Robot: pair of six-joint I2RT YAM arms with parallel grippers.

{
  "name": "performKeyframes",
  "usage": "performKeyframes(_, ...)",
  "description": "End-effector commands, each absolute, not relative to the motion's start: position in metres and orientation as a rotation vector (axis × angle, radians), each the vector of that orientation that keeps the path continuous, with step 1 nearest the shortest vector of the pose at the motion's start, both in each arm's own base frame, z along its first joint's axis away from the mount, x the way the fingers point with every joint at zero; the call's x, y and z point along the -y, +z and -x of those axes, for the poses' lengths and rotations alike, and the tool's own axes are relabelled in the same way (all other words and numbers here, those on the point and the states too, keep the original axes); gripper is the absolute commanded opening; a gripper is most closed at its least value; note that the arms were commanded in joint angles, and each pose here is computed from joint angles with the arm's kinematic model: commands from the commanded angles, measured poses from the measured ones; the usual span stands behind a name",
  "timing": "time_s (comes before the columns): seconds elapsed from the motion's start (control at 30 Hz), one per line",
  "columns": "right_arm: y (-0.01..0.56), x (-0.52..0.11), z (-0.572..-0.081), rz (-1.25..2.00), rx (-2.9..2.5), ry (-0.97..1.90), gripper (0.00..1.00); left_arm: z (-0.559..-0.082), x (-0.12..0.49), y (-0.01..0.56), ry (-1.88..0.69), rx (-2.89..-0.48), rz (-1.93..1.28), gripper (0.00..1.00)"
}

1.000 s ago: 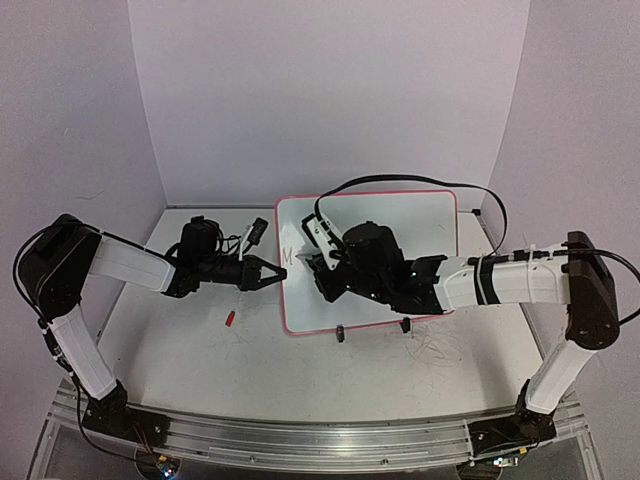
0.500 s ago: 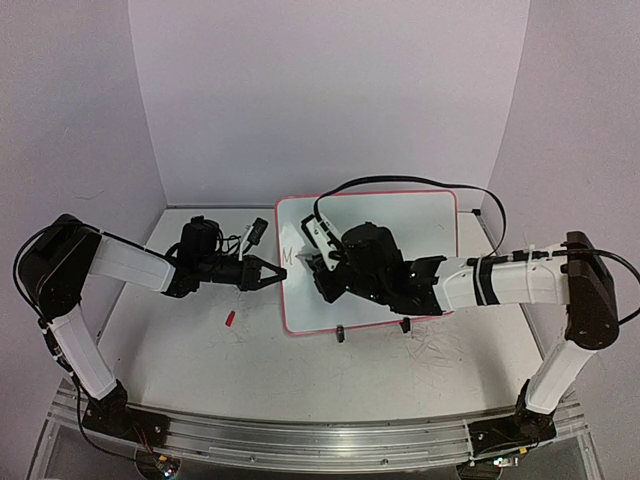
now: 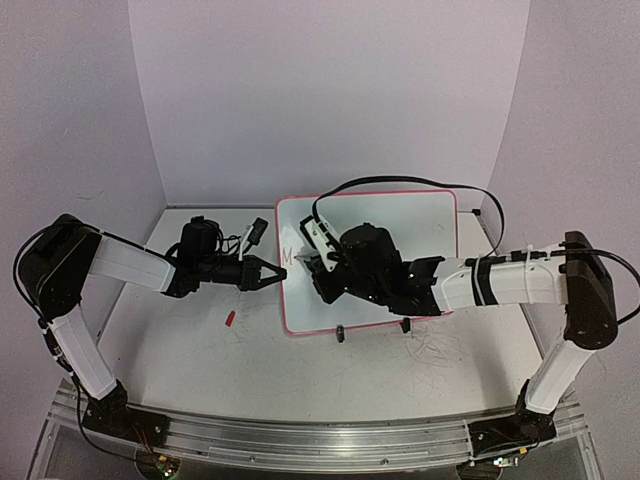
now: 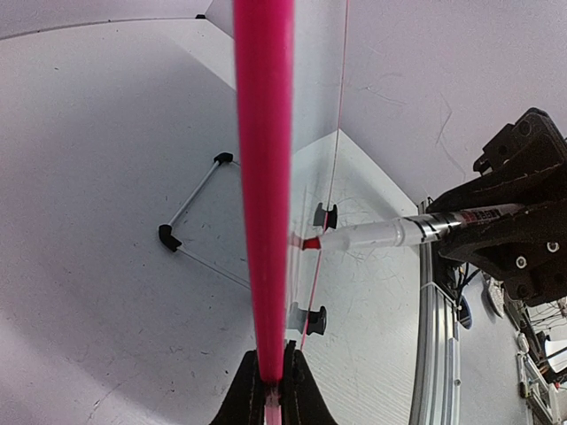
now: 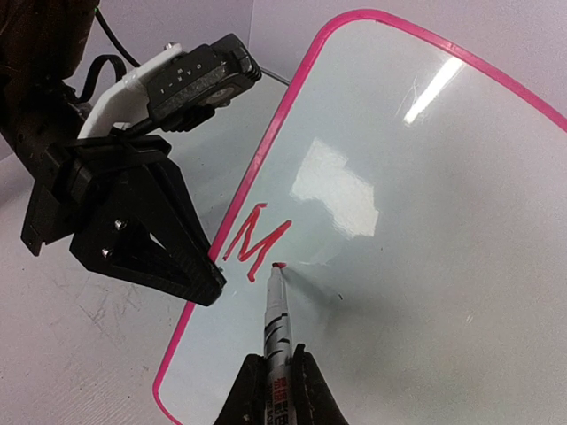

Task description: Write a sentence on the whiteboard

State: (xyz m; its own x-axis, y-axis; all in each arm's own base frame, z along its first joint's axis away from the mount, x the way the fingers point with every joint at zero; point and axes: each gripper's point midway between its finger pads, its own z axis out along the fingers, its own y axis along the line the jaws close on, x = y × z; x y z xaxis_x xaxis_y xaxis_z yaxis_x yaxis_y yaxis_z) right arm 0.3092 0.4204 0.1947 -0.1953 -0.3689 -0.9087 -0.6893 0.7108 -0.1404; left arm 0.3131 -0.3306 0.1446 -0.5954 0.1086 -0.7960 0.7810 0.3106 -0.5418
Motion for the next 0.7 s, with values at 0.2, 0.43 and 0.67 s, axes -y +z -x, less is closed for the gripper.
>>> performKeyframes(0.2,0.195,-0.428,-0.305,0.829,-1.813,0.381,0.00,-0.317,0.336,0.164,-1.290,-1.847,-0.824,0.01)
performKeyframes(0.43,0.191,-0.424,-0.303,0.830,-1.826,0.373,0.00,-0.317,0.335,0.163,-1.286,-1.850,-0.824,0.01)
performKeyframes(0.67,0.187,-0.422,-0.302,0.835,-1.835,0.365,0.00,-0.317,0.335,0.164,-1.283,-1.851,-0.824,0.00)
